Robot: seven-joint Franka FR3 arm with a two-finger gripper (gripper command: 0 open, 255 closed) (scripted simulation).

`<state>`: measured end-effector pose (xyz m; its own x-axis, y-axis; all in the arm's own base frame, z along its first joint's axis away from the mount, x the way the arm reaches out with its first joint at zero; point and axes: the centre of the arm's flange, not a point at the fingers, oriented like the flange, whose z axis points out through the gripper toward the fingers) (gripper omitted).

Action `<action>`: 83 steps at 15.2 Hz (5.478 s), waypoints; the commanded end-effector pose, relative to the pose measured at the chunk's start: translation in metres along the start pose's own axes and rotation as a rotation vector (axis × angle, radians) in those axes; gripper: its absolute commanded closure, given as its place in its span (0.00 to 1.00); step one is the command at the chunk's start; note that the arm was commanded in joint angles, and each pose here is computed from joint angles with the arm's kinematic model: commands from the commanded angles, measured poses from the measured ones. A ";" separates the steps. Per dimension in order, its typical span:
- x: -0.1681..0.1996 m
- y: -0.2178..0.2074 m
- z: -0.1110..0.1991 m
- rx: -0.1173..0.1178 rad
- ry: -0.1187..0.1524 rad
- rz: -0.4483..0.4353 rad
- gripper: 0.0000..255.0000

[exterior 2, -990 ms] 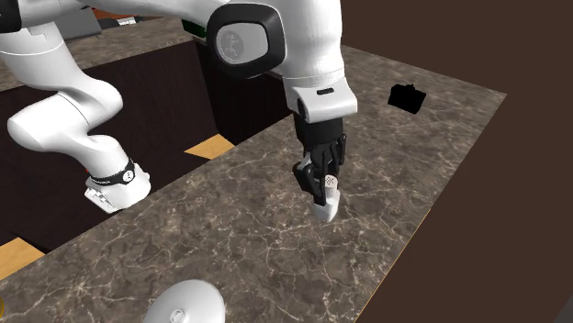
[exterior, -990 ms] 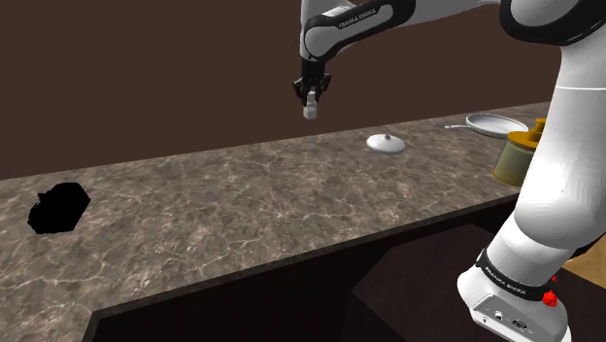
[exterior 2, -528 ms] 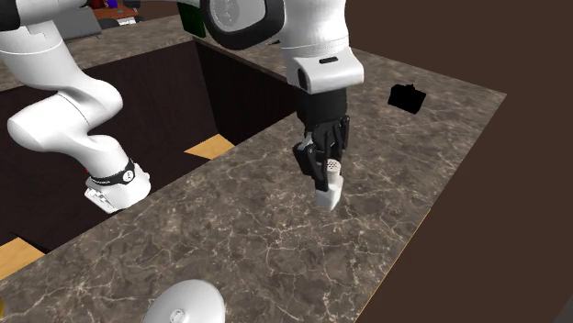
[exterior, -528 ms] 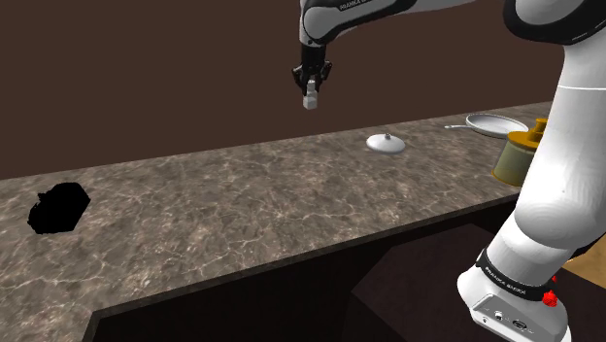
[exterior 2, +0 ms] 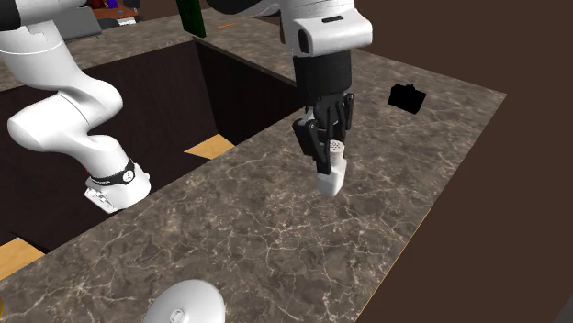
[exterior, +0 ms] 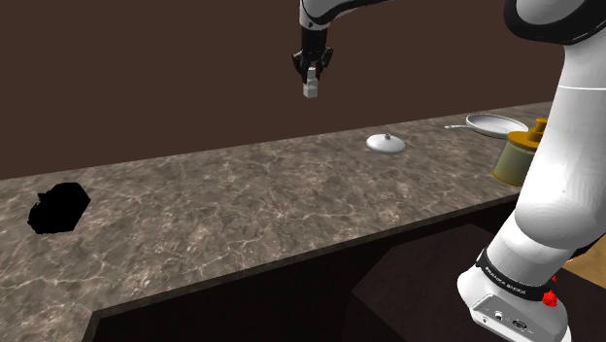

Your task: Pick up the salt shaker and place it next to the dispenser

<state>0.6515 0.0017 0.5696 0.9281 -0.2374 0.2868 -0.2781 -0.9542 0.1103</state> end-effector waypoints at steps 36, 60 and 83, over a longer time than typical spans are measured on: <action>-0.165 0.313 -0.067 0.000 0.000 0.000 1.00; -0.325 0.586 -0.084 0.000 0.000 0.000 1.00; -0.379 0.619 0.009 0.000 0.000 0.000 1.00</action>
<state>0.1296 -0.5008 0.5257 0.9283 -0.2376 0.2861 -0.2782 -0.9542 0.1101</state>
